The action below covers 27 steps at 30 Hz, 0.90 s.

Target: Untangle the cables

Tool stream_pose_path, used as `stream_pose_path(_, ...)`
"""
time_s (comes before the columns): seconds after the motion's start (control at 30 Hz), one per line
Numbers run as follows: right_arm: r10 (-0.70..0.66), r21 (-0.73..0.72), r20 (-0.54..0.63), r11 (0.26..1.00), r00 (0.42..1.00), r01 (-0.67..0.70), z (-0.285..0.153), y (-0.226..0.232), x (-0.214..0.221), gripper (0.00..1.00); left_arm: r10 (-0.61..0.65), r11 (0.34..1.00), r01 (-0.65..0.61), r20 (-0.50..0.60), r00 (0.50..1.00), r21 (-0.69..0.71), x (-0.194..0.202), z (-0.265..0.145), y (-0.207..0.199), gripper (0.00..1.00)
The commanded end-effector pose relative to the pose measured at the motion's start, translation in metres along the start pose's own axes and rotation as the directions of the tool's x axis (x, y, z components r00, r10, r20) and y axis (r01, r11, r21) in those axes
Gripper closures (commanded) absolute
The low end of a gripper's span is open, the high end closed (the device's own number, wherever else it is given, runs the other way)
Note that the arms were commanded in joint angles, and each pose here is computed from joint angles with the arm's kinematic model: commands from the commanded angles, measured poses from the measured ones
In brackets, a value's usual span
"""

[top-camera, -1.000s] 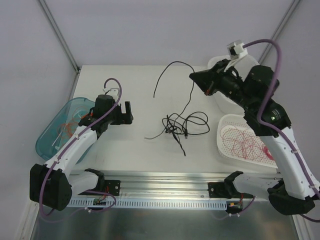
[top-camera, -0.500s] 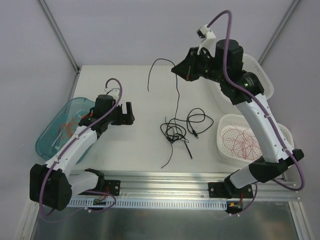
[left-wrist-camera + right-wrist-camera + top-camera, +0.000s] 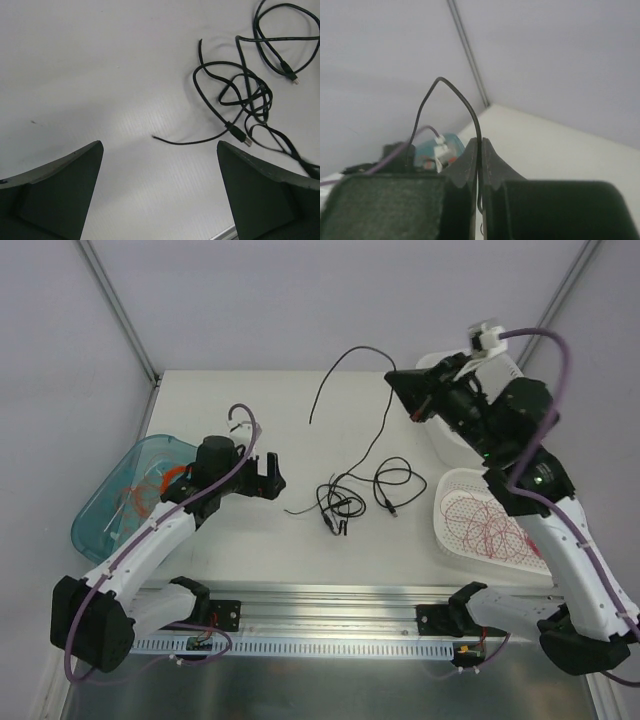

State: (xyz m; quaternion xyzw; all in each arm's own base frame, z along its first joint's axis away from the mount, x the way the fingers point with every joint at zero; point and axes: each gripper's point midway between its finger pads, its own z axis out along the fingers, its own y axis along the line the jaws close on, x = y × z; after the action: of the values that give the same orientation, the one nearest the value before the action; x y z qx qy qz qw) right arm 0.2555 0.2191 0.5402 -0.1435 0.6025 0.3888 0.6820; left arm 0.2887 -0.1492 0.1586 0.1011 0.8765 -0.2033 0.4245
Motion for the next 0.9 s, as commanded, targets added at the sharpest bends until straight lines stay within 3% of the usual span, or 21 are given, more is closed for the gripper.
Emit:
stream_pose_path(0.0, 0.044, 0.243, -0.274, 0.970, 0.961, 0.025, 0.003, -0.070, 0.114, 0.99, 0.030, 0.997, -0.031, 0.010, 1.000, 0.067, 0.001, 0.004, -0.023, 0.01)
stream_pose_path(0.1, 0.077, 0.330, -0.358, 0.943, 0.931, 0.049, -0.013, -0.092, 0.151, 0.99, -0.050, 0.995, 0.053, -0.038, 0.998, 0.090, 0.015, 0.009, -0.041, 0.01)
stream_pose_path(0.27, 0.118, 0.388, -0.439, 0.919, 0.891, 0.070, -0.027, -0.105, 0.178, 0.99, -0.184, 0.975, 0.198, -0.133, 0.974, 0.103, 0.041, 0.027, -0.076, 0.01)
stream_pose_path(0.47, 0.148, 0.394, -0.459, 0.917, 0.876, 0.052, -0.035, -0.100, 0.178, 0.99, -0.273, 0.956, 0.287, -0.168, 0.947, 0.065, 0.054, 0.054, -0.109, 0.02)
stream_pose_path(0.63, 0.117, 0.373, -0.445, 0.926, 0.888, 0.065, -0.042, -0.093, 0.158, 0.99, -0.246, 0.958, 0.270, -0.203, 0.948, 0.098, 0.056, 0.066, -0.142, 0.05)
stream_pose_path(0.73, 0.082, 0.357, -0.433, 0.930, 0.898, 0.088, -0.050, -0.088, 0.141, 0.99, -0.237, 0.965, 0.254, -0.202, 0.950, 0.059, 0.066, 0.072, -0.141, 0.21)
stream_pose_path(0.87, 0.025, 0.379, -0.412, 0.914, 0.911, 0.146, -0.069, -0.091, 0.124, 0.98, -0.232, 0.972, 0.236, -0.132, 0.964, 0.009, 0.056, 0.065, -0.126, 0.85)
